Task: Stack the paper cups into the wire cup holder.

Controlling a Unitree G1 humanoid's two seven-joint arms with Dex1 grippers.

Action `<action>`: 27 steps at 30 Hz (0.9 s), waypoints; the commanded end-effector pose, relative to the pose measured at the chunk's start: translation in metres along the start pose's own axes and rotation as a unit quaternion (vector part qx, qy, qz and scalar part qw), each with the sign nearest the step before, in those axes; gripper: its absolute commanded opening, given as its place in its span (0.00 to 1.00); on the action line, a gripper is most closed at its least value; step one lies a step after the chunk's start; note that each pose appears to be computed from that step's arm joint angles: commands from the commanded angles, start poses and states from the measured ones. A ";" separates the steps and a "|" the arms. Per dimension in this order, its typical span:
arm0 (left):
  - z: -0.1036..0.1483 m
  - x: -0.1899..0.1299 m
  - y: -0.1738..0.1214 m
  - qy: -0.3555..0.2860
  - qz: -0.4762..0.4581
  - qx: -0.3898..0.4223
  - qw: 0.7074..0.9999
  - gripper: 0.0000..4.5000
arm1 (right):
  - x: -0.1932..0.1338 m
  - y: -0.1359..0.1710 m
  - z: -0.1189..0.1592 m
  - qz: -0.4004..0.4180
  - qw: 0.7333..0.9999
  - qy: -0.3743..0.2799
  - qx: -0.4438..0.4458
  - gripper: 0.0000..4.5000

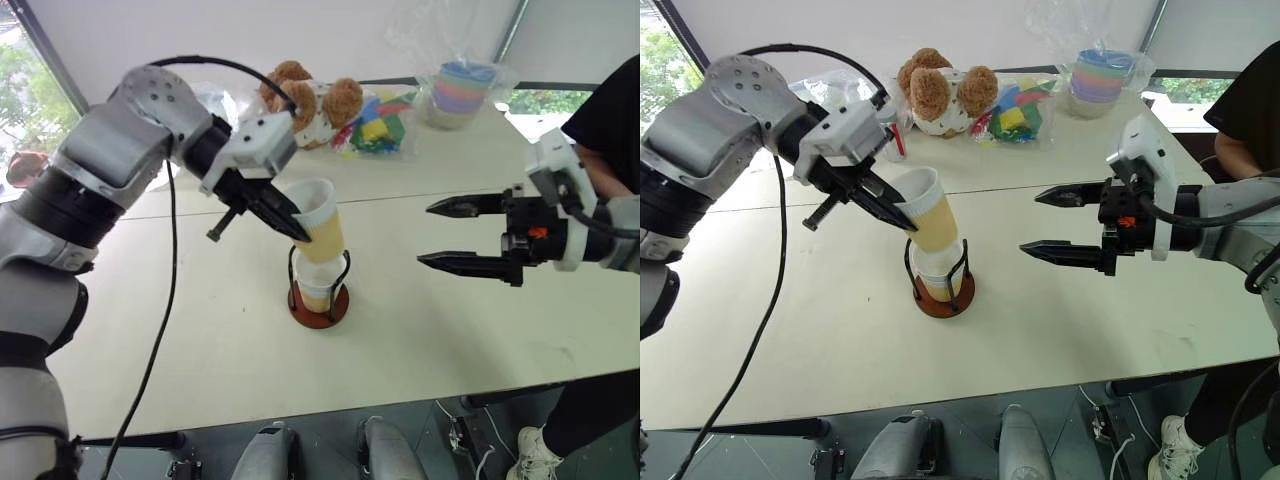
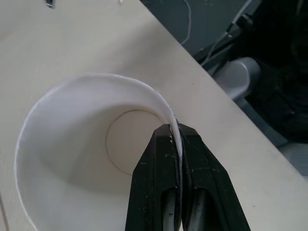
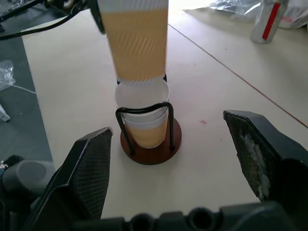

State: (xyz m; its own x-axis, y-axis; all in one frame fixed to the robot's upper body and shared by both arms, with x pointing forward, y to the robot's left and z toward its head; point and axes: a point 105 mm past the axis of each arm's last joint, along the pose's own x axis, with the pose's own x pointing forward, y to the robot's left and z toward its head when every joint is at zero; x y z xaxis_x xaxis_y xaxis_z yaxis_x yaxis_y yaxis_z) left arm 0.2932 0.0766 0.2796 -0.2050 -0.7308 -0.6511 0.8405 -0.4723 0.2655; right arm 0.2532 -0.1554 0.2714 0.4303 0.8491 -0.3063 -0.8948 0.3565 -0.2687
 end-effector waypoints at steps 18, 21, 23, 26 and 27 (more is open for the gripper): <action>-0.003 0.014 0.014 0.062 -0.039 0.073 0.995 0.30 | 0.007 0.012 0.004 -0.014 1.000 -0.021 -0.003 0.89; 0.000 0.014 0.016 0.060 -0.040 0.078 0.994 0.62 | 0.008 0.012 0.005 -0.013 1.000 -0.023 -0.002 0.89; 0.003 0.013 0.019 0.056 -0.032 0.082 0.995 0.85 | 0.008 0.011 0.004 -0.013 1.000 -0.024 -0.001 0.89; 0.010 -0.001 0.030 0.040 0.012 0.080 0.996 0.94 | 0.008 0.006 -0.001 -0.021 0.999 -0.023 0.009 0.89; 0.014 -0.009 0.035 0.024 0.035 0.074 0.996 0.94 | 0.008 0.004 -0.005 -0.027 0.999 -0.017 0.014 0.89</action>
State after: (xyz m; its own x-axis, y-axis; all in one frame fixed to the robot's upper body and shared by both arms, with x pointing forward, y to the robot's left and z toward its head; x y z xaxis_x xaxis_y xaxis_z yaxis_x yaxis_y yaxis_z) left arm 0.3141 0.0572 0.2678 -0.1948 -0.6636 -0.7223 0.7735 -0.5567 0.3029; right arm 0.2516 -0.1470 0.2593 0.4528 0.8464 -0.2804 -0.8880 0.3996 -0.2277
